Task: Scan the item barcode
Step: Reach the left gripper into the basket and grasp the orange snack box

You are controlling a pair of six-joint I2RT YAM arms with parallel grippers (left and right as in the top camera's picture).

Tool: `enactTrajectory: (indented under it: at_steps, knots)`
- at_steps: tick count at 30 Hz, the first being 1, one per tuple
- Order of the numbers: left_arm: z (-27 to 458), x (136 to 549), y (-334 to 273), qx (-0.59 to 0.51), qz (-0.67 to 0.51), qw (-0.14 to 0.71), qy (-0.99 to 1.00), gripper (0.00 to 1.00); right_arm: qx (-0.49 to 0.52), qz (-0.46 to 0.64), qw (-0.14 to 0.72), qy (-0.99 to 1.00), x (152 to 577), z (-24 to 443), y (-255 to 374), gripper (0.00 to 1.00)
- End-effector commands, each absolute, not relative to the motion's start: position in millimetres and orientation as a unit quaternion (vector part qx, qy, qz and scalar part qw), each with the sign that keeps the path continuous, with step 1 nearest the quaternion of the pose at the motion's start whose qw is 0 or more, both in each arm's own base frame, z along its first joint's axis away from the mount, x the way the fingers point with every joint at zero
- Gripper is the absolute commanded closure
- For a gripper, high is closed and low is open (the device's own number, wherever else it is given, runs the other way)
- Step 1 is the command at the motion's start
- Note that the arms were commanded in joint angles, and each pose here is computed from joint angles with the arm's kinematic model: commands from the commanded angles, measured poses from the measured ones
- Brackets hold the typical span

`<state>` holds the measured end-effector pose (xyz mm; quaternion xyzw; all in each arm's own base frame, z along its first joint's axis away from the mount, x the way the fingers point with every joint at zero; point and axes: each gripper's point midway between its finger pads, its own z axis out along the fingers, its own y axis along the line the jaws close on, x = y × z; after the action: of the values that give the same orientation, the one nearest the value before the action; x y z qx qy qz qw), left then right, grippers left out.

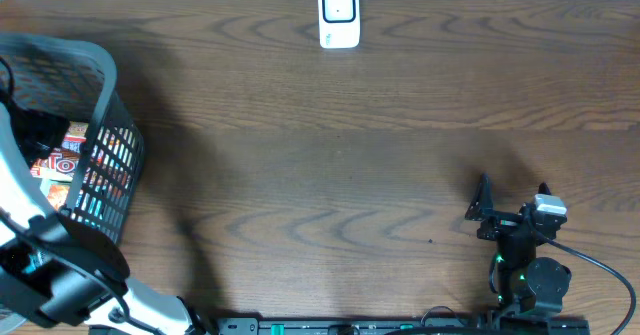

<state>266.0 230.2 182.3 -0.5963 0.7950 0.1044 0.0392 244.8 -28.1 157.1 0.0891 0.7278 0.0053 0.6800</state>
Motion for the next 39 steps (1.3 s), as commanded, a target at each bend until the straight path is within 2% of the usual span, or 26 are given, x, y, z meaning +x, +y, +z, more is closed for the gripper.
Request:
enactTrajectory:
  at_steps: [1, 4, 7, 13, 29, 33, 39]
  knots:
    - [161, 260, 229, -0.596, 0.111, 0.002, 0.795, 0.08, 0.09, 0.01, 0.679, 0.728, 245, 156, -27, 0.01]
    - [144, 258, 228, -0.595, 0.111, -0.015, 0.796, 0.1, 0.09, 0.01, 0.679, 0.728, 245, 156, -27, 0.01]
    - [123, 255, 225, -0.594, 0.111, -0.026, 0.796, 0.18, 0.09, 0.01, 0.679, 0.728, 245, 156, -27, 0.01]
    - [85, 251, 223, -0.593, 0.112, -0.028, 0.797, 0.18, 0.09, 0.01, 0.68, 0.728, 245, 156, -27, 0.01]
    - [73, 264, 235, -0.592, 0.116, 0.008, 0.798, 0.19, 0.09, 0.01, 0.679, 0.728, 245, 156, -27, 0.01]
    - [66, 260, 239, -0.584, 0.135, -0.005, 0.8, 0.36, 0.09, 0.01, 0.679, 0.728, 245, 156, -27, 0.01]
    - [50, 255, 239, -0.568, 0.144, -0.035, 0.81, 0.37, 0.09, 0.01, 0.679, 0.728, 245, 156, -27, 0.01]
